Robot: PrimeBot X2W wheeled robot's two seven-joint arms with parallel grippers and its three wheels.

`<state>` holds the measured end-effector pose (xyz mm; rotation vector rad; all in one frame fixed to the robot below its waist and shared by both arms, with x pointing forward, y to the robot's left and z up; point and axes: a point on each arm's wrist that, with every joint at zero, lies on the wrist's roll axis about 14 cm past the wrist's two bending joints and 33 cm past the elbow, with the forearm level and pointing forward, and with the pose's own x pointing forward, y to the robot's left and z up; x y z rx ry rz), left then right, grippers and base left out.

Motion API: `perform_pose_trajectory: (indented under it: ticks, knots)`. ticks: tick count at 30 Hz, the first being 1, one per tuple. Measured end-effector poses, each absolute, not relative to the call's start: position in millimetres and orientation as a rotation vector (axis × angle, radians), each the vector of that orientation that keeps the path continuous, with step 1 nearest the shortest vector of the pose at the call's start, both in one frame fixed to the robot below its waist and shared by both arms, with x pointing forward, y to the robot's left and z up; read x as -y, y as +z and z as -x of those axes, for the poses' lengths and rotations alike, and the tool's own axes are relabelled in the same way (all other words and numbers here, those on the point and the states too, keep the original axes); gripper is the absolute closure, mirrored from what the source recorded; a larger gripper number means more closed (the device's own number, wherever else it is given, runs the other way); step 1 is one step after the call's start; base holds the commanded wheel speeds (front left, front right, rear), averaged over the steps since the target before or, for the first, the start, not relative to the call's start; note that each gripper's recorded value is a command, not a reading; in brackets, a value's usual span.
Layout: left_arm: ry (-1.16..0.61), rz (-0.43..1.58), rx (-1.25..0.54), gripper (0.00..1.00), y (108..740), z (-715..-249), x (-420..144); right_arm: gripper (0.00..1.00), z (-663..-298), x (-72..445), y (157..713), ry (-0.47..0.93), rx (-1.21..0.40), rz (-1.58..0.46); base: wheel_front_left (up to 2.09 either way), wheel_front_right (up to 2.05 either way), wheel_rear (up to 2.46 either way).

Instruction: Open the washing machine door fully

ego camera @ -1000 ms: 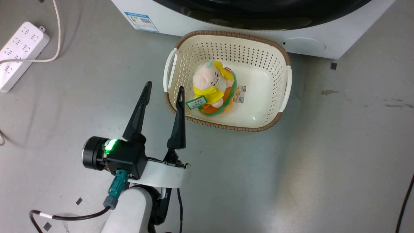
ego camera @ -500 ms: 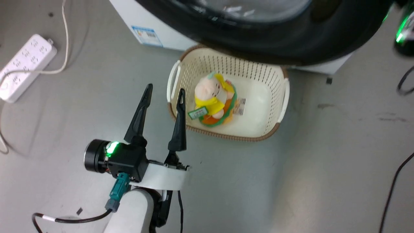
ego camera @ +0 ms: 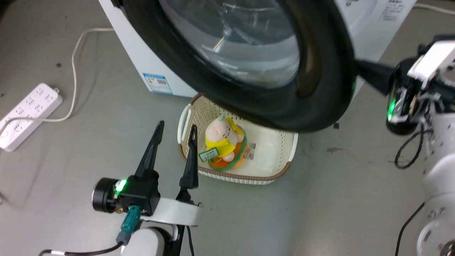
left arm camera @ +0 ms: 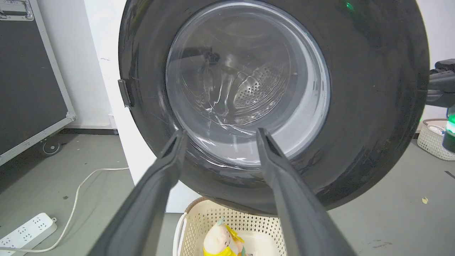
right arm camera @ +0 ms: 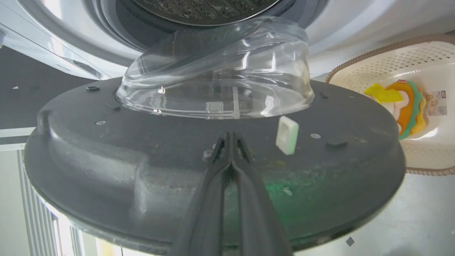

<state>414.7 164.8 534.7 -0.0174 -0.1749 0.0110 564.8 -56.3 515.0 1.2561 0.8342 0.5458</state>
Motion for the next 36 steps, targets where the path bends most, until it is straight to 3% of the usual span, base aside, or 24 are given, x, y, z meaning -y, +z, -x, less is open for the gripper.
perform_pose_trajectory:
  ticks: [9, 26, 33, 34, 35, 36]
  knots:
    - [0.004, 0.034, 0.136, 0.0, 525.1, -396.0, -162.9, 1.0, -518.1, 37.8, 510.3, 0.658, -0.93, -1.25, 0.0, 0.0, 0.0]
    - [0.017, 0.048, 0.106, 0.0, 517.3, -372.5, -166.7, 1.0, -418.8, -56.5, 511.5, 0.99, -1.081, -1.225, 0.0, 0.0, 0.0]
    - [0.021, 0.054, 0.108, 0.0, 518.3, -368.6, -167.4, 1.0, -405.4, -69.4, 513.6, 0.993, -1.039, -1.222, 0.0, 0.0, 0.0]
    - [0.022, 0.055, 0.109, 0.0, 518.6, -367.9, -167.5, 0.69, -409.3, -66.3, 514.9, 0.973, -1.01, -1.224, 0.0, 0.0, 0.0]
    - [0.022, 0.056, 0.11, 0.0, 518.8, -367.0, -167.4, 0.0, -412.9, -63.0, 516.7, 0.957, -0.98, -1.215, 0.0, 0.0, 0.0]
    - [0.023, 0.056, 0.11, 0.0, 518.9, -366.2, -167.7, 0.0, -418.3, -57.6, 519.5, 0.936, -0.938, -1.195, 0.0, 0.0, 0.0]
